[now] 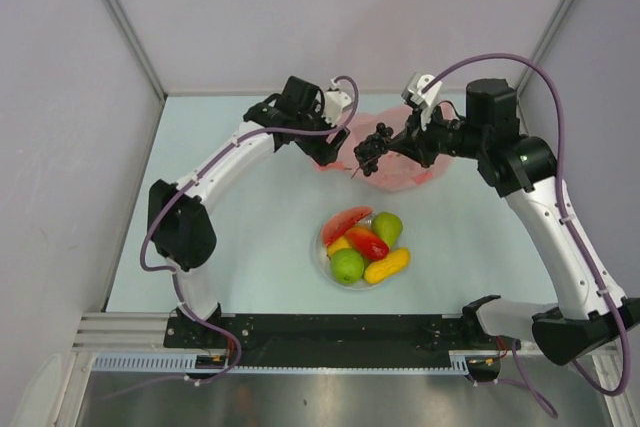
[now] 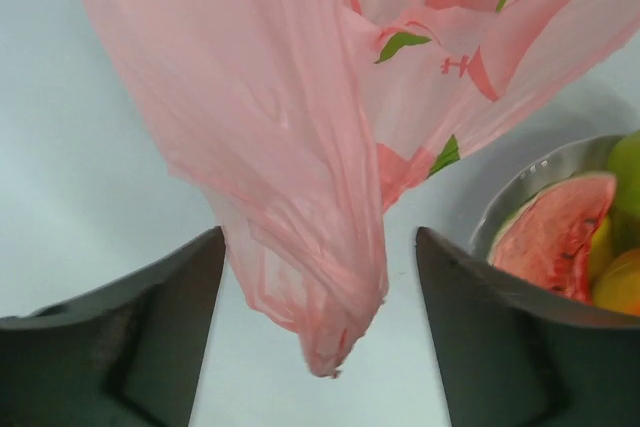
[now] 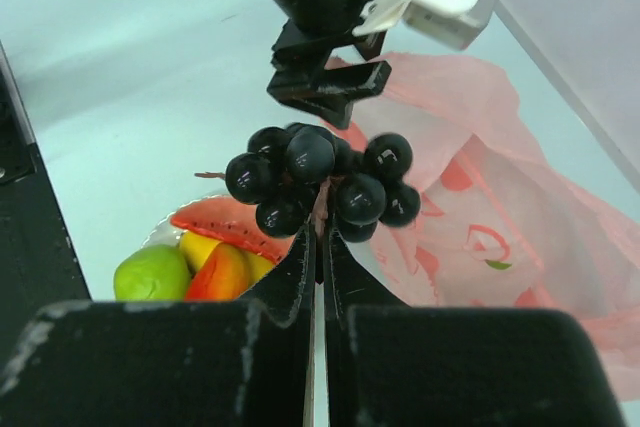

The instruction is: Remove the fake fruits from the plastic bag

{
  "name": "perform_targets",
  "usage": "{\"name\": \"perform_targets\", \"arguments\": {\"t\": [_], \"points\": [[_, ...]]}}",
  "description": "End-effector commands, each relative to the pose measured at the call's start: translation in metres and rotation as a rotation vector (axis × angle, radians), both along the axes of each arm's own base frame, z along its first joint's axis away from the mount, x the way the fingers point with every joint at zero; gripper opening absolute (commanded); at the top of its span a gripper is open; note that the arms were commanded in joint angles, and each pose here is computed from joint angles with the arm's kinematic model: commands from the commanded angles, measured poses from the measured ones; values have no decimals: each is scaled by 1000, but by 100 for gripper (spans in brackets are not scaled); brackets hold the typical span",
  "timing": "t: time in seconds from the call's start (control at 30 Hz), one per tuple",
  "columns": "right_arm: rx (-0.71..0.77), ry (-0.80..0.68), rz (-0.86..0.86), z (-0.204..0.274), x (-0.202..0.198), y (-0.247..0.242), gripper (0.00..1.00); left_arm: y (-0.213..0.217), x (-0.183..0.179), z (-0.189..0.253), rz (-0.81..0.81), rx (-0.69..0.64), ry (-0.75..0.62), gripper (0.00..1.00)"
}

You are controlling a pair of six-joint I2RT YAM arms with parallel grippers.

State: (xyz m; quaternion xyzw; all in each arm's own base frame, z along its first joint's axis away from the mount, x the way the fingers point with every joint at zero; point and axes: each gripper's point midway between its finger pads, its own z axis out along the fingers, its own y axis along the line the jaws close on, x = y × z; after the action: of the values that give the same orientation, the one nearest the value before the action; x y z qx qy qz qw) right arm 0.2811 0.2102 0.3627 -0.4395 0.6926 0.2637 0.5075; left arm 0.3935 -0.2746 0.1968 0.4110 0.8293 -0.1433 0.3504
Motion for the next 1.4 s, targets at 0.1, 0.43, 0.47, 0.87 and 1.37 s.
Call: {"name": "perform_targets", "arguments": {"t": [0.1,0.43,0.47,0.87,1.37], "points": [[-97,-40,-18,-2,-36,-7,0,-1,8,80,74,-118,-121,100],[-83,64,-107,7,-35,-45,0,73,-51,159,206,-222,-414,100],[-77,72,-102,9,-35,-45,0,78,-55,162,206,-220,-443,100],[-162,117,91,-31,-38,4,0,114,-78,119,251,-228,-340,100],[-282,83,179,-63,-50,23,0,105,-71,94,275,-312,-204,100]]}}
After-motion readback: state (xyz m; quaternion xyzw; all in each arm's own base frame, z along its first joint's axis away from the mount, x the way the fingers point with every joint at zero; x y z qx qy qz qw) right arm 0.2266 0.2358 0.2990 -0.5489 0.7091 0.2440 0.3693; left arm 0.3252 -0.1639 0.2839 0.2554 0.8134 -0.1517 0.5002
